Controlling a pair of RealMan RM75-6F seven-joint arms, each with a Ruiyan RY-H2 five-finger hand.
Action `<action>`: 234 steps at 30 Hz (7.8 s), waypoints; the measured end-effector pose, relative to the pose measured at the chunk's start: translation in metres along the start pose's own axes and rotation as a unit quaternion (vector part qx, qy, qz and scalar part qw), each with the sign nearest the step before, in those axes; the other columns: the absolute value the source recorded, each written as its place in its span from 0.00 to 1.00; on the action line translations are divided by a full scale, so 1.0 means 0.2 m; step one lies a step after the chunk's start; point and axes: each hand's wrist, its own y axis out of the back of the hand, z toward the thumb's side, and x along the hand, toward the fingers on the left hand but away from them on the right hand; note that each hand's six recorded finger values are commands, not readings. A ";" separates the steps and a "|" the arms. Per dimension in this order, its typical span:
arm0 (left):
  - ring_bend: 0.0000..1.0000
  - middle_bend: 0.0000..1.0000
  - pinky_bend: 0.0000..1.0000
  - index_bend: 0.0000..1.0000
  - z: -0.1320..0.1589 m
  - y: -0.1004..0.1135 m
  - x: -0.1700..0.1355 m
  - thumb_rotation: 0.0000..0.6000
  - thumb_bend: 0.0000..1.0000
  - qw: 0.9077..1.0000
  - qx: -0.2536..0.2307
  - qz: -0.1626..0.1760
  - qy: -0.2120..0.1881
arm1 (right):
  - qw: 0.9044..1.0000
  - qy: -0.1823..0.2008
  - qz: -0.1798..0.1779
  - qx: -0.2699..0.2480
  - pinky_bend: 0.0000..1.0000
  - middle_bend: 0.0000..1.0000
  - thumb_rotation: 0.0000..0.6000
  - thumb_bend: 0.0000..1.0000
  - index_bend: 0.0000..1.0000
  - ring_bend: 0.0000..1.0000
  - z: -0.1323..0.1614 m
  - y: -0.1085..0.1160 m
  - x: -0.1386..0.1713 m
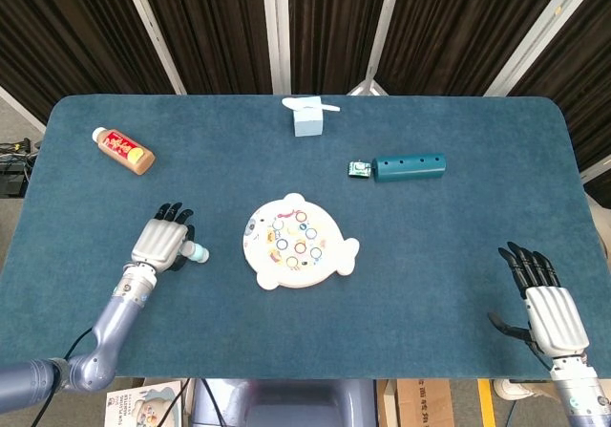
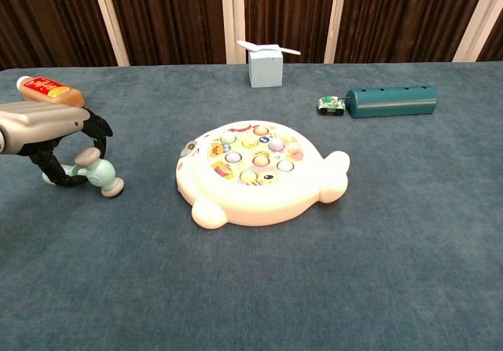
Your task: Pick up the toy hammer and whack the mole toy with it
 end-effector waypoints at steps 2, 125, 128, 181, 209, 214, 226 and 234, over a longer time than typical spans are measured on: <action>0.00 0.12 0.00 0.49 0.00 0.00 0.00 1.00 0.48 1.000 -0.001 0.000 0.000 | 1.000 0.000 0.000 0.000 0.00 0.00 1.00 0.21 0.00 0.00 0.00 0.00 0.00; 0.37 0.52 0.46 0.68 0.70 0.63 0.27 1.00 0.62 0.996 0.044 0.057 -0.051 | 0.999 -0.029 0.016 -0.039 0.00 0.00 1.00 0.21 0.00 0.00 -0.04 -0.01 -0.02; 0.37 0.52 0.46 0.68 0.69 0.61 0.28 1.00 0.62 0.996 0.050 0.053 -0.047 | 0.999 -0.029 0.015 -0.039 0.00 0.00 1.00 0.21 0.00 0.00 -0.04 -0.01 -0.02; 0.38 0.53 0.47 0.68 0.81 0.59 0.32 1.00 0.63 0.995 0.039 0.065 -0.070 | 0.999 -0.027 0.015 -0.043 0.00 0.00 1.00 0.21 0.00 0.00 -0.04 0.00 -0.02; 0.38 0.52 0.47 0.69 0.88 0.52 0.34 1.00 0.62 0.995 0.057 0.048 -0.071 | 0.998 -0.027 0.016 -0.047 0.00 0.00 1.00 0.21 0.00 0.00 -0.04 0.00 -0.02; 0.38 0.52 0.47 0.69 0.89 0.50 0.35 1.00 0.63 0.995 0.060 0.045 -0.072 | 0.998 -0.028 0.015 -0.047 0.00 0.00 1.00 0.21 0.00 0.00 -0.04 0.00 -0.02; 0.38 0.52 0.47 0.69 0.90 0.53 0.34 1.00 0.63 0.994 0.055 0.053 -0.074 | 0.998 -0.027 0.013 -0.047 0.00 0.00 1.00 0.21 0.00 0.00 -0.04 0.00 -0.02; 0.38 0.52 0.47 0.69 0.89 0.61 0.30 1.00 0.63 0.994 0.044 0.068 -0.078 | 0.999 -0.025 0.013 -0.045 0.00 0.00 1.00 0.21 0.00 0.00 -0.04 0.00 -0.02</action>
